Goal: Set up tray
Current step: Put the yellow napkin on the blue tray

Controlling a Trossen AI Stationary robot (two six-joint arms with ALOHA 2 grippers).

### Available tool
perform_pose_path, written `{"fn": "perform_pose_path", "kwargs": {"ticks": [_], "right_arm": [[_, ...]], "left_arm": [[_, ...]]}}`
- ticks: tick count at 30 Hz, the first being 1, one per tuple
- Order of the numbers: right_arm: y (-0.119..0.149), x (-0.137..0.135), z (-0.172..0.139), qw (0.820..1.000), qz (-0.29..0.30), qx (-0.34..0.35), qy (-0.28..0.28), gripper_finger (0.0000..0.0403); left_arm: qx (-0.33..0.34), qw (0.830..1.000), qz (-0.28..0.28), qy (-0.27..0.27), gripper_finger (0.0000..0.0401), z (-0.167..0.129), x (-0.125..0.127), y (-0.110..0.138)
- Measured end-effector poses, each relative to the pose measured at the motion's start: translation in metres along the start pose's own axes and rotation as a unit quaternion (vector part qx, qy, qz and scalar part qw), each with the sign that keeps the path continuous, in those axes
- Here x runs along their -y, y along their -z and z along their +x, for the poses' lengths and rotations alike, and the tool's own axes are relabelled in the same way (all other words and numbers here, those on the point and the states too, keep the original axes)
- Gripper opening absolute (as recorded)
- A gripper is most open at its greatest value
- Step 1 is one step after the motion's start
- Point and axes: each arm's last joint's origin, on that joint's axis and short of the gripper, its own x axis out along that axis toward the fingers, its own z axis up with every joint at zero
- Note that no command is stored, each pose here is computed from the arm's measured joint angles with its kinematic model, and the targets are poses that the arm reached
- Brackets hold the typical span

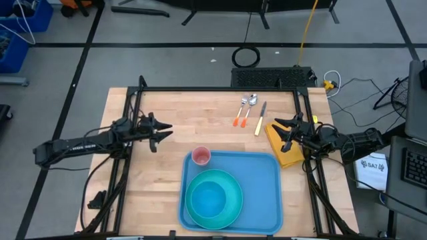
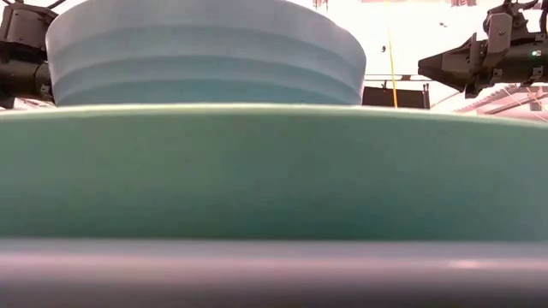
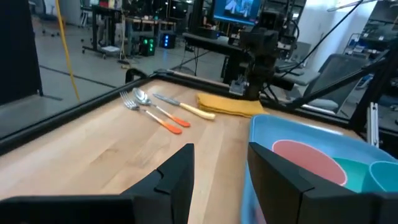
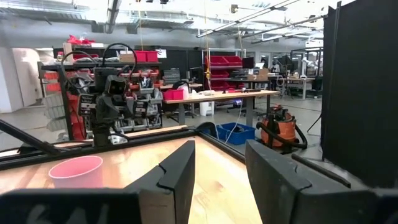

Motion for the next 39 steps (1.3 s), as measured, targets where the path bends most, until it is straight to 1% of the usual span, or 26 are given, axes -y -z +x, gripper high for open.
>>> {"fn": "perform_pose_path", "kwargs": {"ticks": [2,5,7,9,10,12,14,16,18,21,23,24,26,29,31,33,36,39], "right_arm": [[0.001,0.000,0.000,1.000,-0.001,-0.002,0.000,0.0130],[0.002,0.000,0.000,1.000,0.009,-0.010,0.000,0.0130],[0.003,0.000,0.000,1.000,0.018,-0.016,0.000,0.0130],[0.006,0.001,0.000,0.999,0.029,-0.027,0.017,0.0130],[0.009,0.001,-0.001,0.998,0.030,-0.043,0.028,0.0130],[0.016,0.003,-0.002,0.994,0.024,-0.099,0.044,0.0130],[0.013,0.006,-0.006,0.986,0.025,-0.152,0.059,0.0130],[0.007,0.009,-0.010,0.976,0.040,-0.202,0.075,0.0130],[0.003,0.010,-0.011,0.969,0.080,-0.210,0.100,0.0130],[0.004,0.012,-0.009,0.964,0.069,-0.201,0.161,0.0130],[0.006,0.014,-0.007,0.956,0.078,-0.191,0.208,0.0128],[0.007,0.015,-0.007,0.953,0.079,-0.193,0.221,0.0126],[0.012,0.017,-0.006,0.942,0.086,-0.215,0.241,0.0121],[0.017,0.021,-0.004,0.919,0.135,-0.266,0.258,0.0113],[0.019,0.022,-0.001,0.903,0.164,-0.302,0.257,0.0108],[0.021,0.025,0.004,0.890,0.169,-0.328,0.267,0.0103],[0.022,0.033,0.010,0.871,0.154,-0.344,0.313,0.0097],[0.026,0.044,0.015,0.844,0.151,-0.369,0.360,0.0093]], "left_arm": [[-0.007,1.000,-0.003,-0.001,0.0152,-0.004,0.000,0.001],[-0.024,0.999,-0.024,-0.010,0.0152,-0.010,0.000,0.006],[-0.019,0.999,-0.029,-0.021,0.0152,-0.013,0.000,0.006],[-0.005,0.999,-0.028,-0.034,0.0152,-0.016,0.000,0.004],[0.000,0.999,-0.026,-0.037,0.0152,-0.016,0.000,0.004],[0.006,0.999,-0.018,-0.038,0.0152,-0.018,0.000,0.003],[0.005,0.999,-0.010,-0.037,0.0152,-0.018,0.000,0.003],[0.002,0.999,-0.003,-0.033,0.0152,-0.017,0.000,0.003],[-0.002,0.999,-0.003,-0.033,0.0152,-0.017,0.000,0.003],[-0.004,0.999,-0.018,-0.041,0.0152,-0.017,0.000,0.004],[-0.004,0.999,-0.027,-0.044,0.0152,-0.017,-0.001,0.004],[-0.003,0.999,-0.030,-0.044,0.0152,-0.016,-0.001,0.004],[-0.006,0.998,-0.034,-0.044,0.0152,-0.016,-0.001,0.005],[-0.004,0.998,-0.034,-0.043,0.0152,-0.016,-0.001,0.004],[-0.004,0.999,-0.034,-0.043,0.0152,-0.016,-0.001,0.004],[-0.003,0.999,-0.034,-0.042,0.0152,-0.016,-0.001,0.004],[-0.003,0.999,-0.034,-0.042,0.0152,-0.016,-0.001,0.004],[-0.003,0.999,-0.034,-0.042,0.0152,-0.016,-0.001,0.004]]}}
